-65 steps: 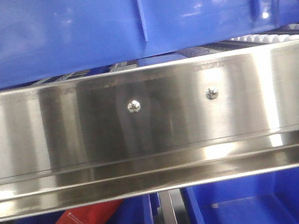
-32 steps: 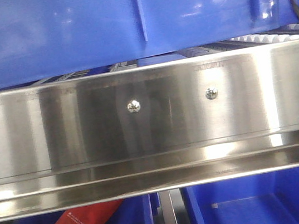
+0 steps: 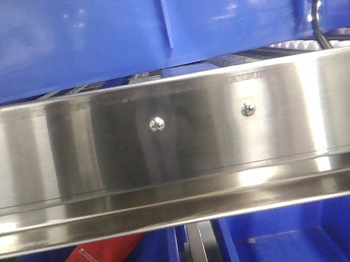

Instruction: Move blue bin to conveyor side

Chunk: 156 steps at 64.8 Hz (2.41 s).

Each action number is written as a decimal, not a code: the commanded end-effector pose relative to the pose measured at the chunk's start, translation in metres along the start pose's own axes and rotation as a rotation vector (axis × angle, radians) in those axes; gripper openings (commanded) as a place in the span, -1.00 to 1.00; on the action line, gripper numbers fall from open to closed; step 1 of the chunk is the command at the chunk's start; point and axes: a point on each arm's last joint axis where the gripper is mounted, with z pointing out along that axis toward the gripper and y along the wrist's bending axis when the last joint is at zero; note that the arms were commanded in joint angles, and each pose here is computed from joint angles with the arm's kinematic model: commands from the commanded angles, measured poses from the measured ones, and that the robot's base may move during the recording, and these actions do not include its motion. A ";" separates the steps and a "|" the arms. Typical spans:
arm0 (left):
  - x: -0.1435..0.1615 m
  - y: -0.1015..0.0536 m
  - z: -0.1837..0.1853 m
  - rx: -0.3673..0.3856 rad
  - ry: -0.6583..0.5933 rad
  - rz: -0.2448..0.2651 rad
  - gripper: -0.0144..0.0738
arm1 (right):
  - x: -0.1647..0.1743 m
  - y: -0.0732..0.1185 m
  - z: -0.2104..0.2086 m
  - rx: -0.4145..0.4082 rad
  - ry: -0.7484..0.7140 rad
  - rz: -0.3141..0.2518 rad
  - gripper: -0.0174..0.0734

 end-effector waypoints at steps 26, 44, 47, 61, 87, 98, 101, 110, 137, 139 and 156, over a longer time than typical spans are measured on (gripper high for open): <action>-0.002 0.000 -0.004 0.000 -0.021 0.003 0.64 | -0.002 0.000 -0.006 -0.024 -0.024 -0.031 0.60; -0.002 0.000 -0.004 0.000 -0.021 0.003 0.64 | -0.002 -0.001 -0.006 -0.006 -0.028 -0.050 0.60; -0.002 0.000 -0.004 0.000 -0.021 0.003 0.64 | -0.002 -0.002 -0.006 -0.004 -0.028 -0.050 0.60; -0.002 0.000 -0.004 0.000 -0.021 0.003 0.64 | 0.000 -0.002 -0.001 0.006 -0.013 -0.057 0.60; -0.002 0.000 -0.004 0.000 -0.021 0.003 0.64 | 0.013 -0.002 0.019 0.022 0.068 -0.069 0.60; -0.002 0.000 -0.004 0.000 -0.021 0.003 0.64 | 0.013 -0.003 0.017 0.022 0.064 -0.068 0.60; -0.002 0.000 -0.004 0.000 -0.021 0.003 0.64 | 0.013 -0.003 0.016 0.021 0.062 -0.068 0.60; -0.002 0.000 -0.004 0.000 -0.021 0.003 0.64 | 0.008 -0.003 0.007 0.021 0.029 -0.066 0.60; -0.002 0.000 -0.004 0.000 -0.021 0.003 0.64 | 0.000 -0.003 -0.003 0.014 -0.015 -0.059 0.60; -0.002 0.000 -0.004 0.000 -0.021 0.003 0.64 | 0.000 -0.003 -0.002 0.014 -0.013 -0.060 0.60; -0.002 0.000 -0.004 0.000 -0.021 0.003 0.64 | 0.000 -0.003 -0.001 0.014 -0.011 -0.060 0.60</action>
